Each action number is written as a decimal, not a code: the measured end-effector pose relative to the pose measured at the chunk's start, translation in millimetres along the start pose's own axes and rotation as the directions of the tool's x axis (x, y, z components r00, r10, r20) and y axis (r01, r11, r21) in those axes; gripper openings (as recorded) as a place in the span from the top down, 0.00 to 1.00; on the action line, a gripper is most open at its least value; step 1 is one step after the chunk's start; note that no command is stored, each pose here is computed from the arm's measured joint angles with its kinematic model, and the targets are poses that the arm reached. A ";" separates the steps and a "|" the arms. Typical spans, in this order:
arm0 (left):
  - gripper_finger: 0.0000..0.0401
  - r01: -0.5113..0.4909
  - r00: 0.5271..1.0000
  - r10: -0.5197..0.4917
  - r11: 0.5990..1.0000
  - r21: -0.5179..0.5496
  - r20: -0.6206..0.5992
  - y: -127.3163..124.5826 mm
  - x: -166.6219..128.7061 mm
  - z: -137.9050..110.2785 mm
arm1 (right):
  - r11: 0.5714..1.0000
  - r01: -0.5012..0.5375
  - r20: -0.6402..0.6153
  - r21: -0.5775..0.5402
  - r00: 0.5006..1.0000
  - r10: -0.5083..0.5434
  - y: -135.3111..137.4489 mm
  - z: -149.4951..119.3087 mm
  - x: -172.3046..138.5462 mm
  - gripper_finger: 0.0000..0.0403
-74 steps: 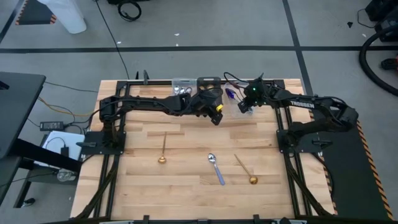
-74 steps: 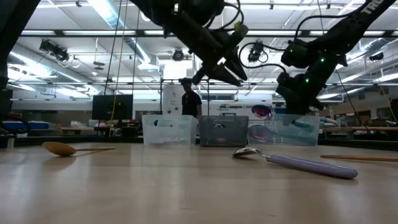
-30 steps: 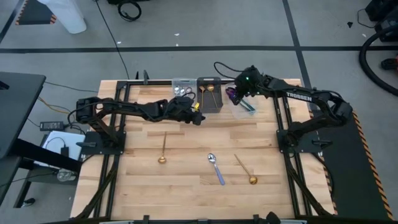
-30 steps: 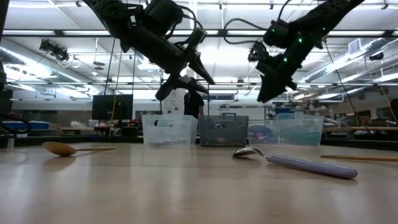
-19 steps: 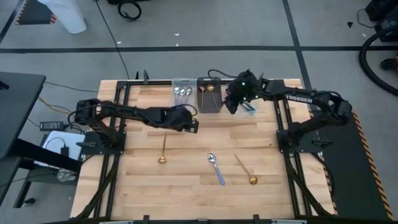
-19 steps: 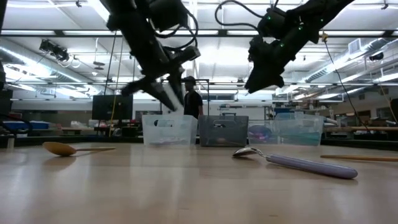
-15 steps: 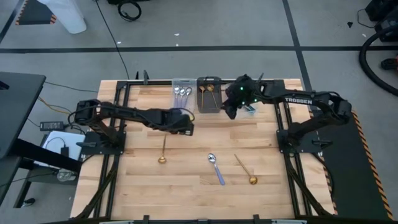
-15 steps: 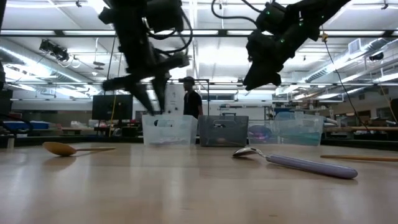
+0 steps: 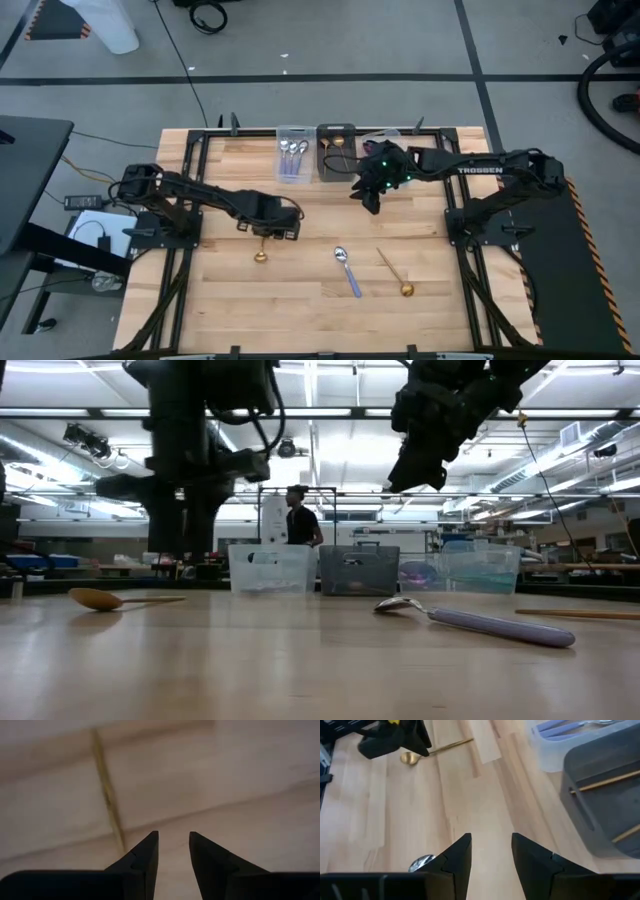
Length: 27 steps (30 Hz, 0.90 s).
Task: Sort silverware by color (type)
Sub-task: Put the gold spoon into the black bin
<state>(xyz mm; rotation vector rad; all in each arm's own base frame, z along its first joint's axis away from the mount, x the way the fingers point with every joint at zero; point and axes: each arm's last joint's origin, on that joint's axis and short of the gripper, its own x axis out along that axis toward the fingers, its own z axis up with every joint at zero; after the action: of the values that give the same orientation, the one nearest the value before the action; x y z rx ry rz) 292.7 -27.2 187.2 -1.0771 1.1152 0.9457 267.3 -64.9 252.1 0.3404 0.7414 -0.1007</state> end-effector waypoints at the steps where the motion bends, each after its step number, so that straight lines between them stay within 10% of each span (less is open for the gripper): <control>1: 0.71 -0.009 1.000 0.009 1.000 -0.010 -0.010 1.7 1.6 -3.3 | 1.000 -0.004 -0.001 -0.004 1.000 0.004 1.4 -0.3 0.3 0.63; 10: 0.71 -0.163 0.987 0.163 0.986 -0.025 -0.010 16.7 1.1 -24.9 | 1.000 -0.016 -0.006 -0.016 1.000 0.016 6.3 -1.2 1.3 0.63; 27: 0.71 -0.103 0.995 0.101 0.991 -0.086 -0.026 30.1 29.9 -40.1 | 1.000 -0.015 -0.004 0.006 1.000 0.015 6.1 -1.0 1.2 0.63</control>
<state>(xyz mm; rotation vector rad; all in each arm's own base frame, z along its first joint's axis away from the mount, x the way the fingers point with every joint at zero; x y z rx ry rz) 261.2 -57.8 148.8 -1.1115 1.1642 1.0746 268.8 -58.8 252.3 0.3525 0.7426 -0.0879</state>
